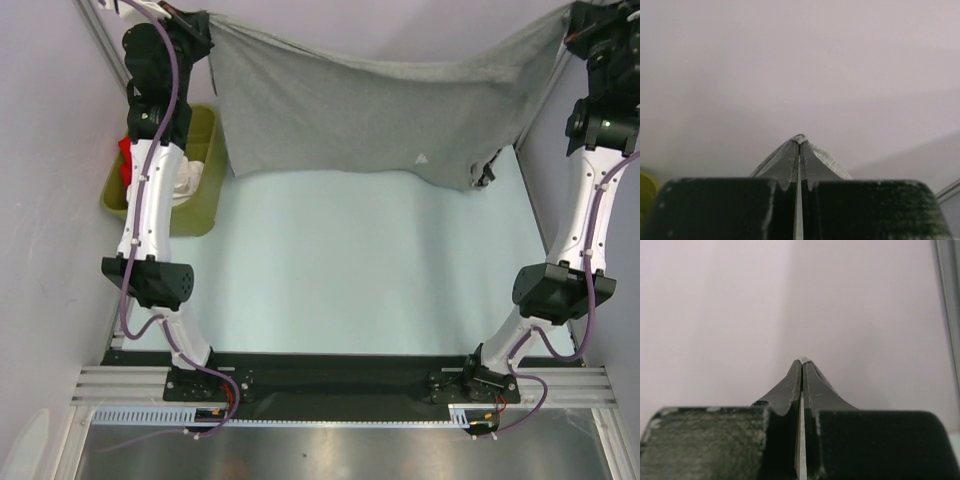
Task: Fold and stack the t-shirts
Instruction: Flatten the tshirt out
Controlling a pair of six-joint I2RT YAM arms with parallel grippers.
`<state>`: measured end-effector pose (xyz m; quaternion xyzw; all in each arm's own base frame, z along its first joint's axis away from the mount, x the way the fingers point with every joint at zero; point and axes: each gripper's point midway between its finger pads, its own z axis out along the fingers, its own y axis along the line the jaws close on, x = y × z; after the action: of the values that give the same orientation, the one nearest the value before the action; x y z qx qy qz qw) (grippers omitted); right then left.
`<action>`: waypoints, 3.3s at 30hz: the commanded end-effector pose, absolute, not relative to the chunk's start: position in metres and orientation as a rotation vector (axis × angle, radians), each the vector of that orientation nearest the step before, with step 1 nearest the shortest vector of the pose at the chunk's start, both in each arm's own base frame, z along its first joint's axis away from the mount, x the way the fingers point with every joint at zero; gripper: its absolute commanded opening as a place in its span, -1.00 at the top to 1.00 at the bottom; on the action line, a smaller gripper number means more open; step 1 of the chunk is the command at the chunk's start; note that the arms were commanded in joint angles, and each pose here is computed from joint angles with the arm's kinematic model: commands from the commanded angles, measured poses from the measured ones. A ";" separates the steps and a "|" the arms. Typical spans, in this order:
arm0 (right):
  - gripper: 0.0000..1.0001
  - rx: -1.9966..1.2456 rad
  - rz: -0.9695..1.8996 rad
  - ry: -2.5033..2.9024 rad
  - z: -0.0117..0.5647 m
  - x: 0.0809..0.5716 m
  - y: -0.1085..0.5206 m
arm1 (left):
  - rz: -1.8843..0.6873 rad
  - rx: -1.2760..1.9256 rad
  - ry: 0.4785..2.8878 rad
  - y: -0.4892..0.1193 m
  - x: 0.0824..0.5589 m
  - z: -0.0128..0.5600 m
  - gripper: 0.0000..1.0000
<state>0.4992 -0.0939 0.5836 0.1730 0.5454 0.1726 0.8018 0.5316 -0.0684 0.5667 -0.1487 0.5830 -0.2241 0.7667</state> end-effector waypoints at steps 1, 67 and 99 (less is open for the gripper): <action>1.00 0.267 0.310 0.930 0.669 0.457 -0.099 | -0.612 -0.451 1.268 -0.049 0.539 0.562 0.99; 1.00 0.988 0.209 2.386 0.193 0.207 -0.014 | -0.353 -1.191 2.554 -0.017 0.234 0.031 -0.01; 1.00 0.975 0.256 2.000 0.279 0.336 -0.051 | -0.317 -0.715 2.251 -0.017 0.338 0.177 0.99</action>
<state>0.2681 -0.0282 0.2125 0.3891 0.8661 0.0833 0.3027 0.2829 -0.0144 0.0890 -0.3376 0.9036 -0.1049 0.2421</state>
